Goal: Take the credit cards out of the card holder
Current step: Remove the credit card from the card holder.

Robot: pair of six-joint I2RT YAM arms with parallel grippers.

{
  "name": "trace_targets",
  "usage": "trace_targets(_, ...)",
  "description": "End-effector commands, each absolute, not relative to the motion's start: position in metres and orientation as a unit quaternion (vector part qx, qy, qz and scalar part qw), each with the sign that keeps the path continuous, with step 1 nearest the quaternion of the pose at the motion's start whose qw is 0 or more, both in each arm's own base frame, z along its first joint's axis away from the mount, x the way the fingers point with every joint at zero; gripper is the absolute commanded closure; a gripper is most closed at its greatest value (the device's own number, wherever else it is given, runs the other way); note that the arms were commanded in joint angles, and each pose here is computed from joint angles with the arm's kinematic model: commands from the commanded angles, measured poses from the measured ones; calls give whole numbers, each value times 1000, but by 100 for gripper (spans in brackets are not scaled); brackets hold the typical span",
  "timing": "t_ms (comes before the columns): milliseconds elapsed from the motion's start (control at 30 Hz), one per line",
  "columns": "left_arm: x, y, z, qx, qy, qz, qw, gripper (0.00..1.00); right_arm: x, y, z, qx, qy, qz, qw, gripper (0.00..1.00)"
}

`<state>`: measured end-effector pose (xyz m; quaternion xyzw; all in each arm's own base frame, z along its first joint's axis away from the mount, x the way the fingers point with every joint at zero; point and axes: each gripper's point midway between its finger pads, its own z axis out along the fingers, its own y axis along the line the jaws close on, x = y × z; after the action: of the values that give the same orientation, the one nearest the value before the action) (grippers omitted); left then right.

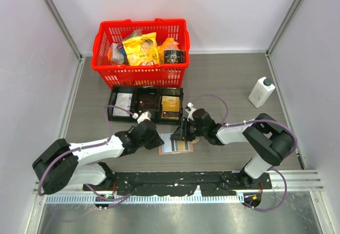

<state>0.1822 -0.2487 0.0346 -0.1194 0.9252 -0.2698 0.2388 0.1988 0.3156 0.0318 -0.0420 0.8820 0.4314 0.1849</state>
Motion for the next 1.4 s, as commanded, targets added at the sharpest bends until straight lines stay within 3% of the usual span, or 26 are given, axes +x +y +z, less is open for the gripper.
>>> trace_targets(0,189,-239,46,-107,923,-255,266,93,201,316,28,-50,885,422,189,62)
trace_targets(733,175,-240,8,-96,947,-223,211,96,185,344,83,-72,797,568,189,69)
trace_targets(1367,173,-240,5,-86,951,-217,203,97,173,356,53,-88,825,534,160,64)
